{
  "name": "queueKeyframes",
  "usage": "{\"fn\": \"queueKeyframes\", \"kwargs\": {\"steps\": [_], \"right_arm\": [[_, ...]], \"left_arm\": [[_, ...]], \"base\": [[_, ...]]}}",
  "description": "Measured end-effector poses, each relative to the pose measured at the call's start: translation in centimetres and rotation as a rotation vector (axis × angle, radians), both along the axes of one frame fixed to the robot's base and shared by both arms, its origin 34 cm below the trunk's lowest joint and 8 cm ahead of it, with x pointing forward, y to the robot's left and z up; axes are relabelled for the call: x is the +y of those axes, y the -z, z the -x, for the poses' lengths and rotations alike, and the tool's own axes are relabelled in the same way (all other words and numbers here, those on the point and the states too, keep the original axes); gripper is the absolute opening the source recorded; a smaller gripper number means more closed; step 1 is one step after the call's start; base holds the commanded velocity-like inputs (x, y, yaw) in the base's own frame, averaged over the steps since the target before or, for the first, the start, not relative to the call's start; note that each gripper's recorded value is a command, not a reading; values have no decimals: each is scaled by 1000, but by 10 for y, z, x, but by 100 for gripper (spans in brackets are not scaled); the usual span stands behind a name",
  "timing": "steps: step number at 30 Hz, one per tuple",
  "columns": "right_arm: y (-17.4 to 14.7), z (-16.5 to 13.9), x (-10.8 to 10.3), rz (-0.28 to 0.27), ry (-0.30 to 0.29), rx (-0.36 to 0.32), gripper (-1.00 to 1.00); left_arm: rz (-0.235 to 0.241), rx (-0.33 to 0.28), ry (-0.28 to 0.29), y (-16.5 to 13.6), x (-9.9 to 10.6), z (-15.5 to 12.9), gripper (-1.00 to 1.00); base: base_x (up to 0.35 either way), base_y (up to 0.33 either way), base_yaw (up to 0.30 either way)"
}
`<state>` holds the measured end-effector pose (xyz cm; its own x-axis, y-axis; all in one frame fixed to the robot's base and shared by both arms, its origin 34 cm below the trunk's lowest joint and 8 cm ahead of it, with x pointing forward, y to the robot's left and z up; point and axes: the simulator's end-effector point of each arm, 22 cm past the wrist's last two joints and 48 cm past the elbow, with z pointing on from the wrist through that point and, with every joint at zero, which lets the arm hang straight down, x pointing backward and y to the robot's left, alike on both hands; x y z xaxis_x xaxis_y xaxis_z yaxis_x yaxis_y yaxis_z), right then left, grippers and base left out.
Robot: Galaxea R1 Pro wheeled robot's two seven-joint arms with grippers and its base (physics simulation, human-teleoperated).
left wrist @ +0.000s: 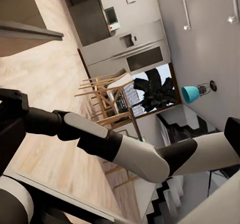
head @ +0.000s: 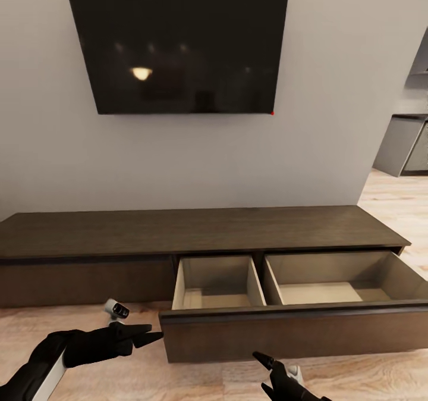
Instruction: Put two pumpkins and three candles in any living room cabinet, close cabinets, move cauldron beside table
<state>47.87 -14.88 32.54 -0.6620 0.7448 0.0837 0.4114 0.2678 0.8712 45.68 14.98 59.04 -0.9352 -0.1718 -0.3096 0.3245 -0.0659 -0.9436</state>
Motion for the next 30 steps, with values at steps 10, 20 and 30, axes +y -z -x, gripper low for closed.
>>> {"fn": "queueKeyframes", "kwargs": {"steps": [10,20,30], "right_arm": [[-18,-2,2,28,-30,3,100],[-40,-7,1,34,-31,3,100],[-61,-12,1,39,-32,10,100]], "left_arm": [[7,-2,-7,-25,3,-7,100],[3,-2,-6,-46,3,-13,100],[-11,-1,-10,-66,7,-19,100]], "base": [[0,0,0],[0,0,0],[0,0,109]]}}
